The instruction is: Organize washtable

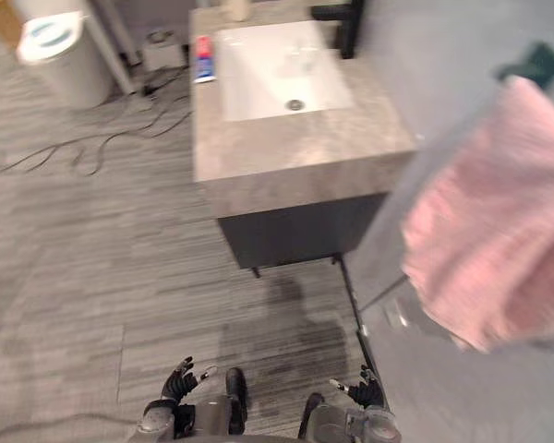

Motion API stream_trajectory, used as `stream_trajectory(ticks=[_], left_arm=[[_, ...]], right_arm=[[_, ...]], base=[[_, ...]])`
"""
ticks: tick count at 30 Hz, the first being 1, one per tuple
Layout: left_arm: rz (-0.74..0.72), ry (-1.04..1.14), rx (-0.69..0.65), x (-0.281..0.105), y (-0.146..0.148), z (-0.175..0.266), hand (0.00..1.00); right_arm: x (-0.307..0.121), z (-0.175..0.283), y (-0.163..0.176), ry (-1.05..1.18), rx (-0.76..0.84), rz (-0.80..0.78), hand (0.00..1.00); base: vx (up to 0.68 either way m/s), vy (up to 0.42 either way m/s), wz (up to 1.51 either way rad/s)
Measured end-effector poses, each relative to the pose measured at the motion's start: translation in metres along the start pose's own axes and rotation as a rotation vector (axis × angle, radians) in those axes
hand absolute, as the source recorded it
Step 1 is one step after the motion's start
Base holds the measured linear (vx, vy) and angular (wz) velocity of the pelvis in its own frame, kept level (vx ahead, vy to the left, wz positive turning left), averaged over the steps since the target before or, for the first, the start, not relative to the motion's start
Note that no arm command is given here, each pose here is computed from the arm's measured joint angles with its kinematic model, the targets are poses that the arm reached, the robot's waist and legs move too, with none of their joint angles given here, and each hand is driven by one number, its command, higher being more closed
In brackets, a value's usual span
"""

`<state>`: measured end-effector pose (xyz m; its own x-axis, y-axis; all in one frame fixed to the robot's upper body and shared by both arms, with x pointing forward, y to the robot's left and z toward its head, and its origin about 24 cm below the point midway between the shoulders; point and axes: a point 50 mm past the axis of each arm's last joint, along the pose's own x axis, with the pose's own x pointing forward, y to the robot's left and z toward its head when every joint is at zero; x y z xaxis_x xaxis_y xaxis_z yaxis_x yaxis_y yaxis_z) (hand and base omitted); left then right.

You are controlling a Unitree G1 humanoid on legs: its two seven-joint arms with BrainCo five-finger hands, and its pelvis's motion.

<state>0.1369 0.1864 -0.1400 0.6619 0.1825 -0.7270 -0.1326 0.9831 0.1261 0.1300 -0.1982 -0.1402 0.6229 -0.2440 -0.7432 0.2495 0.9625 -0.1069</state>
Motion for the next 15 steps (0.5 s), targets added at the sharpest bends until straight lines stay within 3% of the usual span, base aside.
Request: stream_trajectory(ticks=[7, 15], left_arm=[[0.053, -0.035, -0.061, 0.005, 0.013, 0.013, 0.0], [0.068, -0.031, -0.085, 0.005, 0.015, 0.011, 0.0]], right_arm=[[0.007, 0.018, 0.003, -0.047, 0.014, -0.007, 0.0], [0.004, 0.009, 0.02, -0.006, 0.02, 0.048, 0.0]], base=[[0.08, 0.211, 0.84], [0.32, 0.429, 0.45]])
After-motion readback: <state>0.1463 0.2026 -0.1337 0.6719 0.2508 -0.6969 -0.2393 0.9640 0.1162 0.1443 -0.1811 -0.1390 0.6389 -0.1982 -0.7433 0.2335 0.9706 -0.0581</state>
